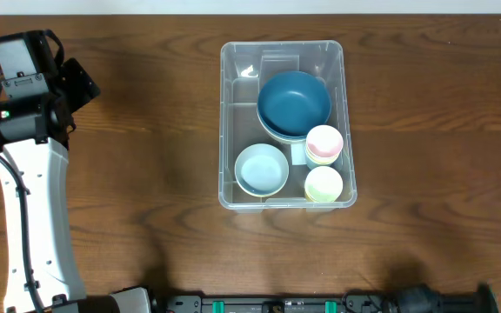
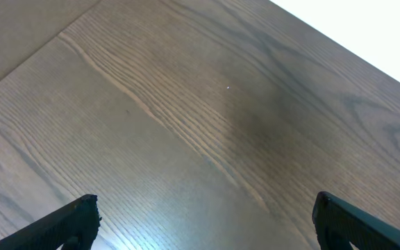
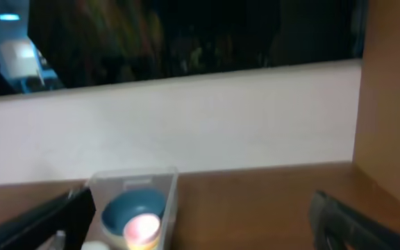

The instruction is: Pack container

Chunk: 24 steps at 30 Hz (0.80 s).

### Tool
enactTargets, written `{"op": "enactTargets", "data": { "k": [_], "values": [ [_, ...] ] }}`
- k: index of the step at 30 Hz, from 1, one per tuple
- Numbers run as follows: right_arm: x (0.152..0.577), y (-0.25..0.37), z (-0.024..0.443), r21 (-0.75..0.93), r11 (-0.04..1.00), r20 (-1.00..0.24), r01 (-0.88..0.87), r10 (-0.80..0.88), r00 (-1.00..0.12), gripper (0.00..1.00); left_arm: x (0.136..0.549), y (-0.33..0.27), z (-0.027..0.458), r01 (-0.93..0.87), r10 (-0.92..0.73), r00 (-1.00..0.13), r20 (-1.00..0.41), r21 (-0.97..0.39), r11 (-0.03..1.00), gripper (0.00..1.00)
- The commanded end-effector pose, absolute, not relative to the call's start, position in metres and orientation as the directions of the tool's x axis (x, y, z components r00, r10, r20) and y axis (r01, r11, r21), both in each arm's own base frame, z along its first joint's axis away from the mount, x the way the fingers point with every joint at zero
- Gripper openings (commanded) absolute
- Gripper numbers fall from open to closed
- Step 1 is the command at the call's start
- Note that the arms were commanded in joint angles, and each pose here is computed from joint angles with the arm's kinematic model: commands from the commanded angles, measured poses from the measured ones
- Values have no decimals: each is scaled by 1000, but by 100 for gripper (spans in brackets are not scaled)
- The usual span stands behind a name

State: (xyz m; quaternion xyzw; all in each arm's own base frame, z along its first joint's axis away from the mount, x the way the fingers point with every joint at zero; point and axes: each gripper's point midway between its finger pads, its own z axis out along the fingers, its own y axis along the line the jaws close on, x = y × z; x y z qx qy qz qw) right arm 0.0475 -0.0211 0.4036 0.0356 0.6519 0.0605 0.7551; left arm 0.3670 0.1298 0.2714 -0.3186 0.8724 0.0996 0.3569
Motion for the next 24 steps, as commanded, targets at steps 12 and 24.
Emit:
{"op": "enactTargets", "data": {
  "k": [12,24],
  "values": [
    [183,27,363,-9,991,-926,-132,41,374,99,365,134,281,-632,-474,-528,-705,-47,773,98],
    [218,37,288,-12,989,-896,-150,56,440,99,365,134,281,-632,-474,-528,-705,-47,773,98]
  ]
}}
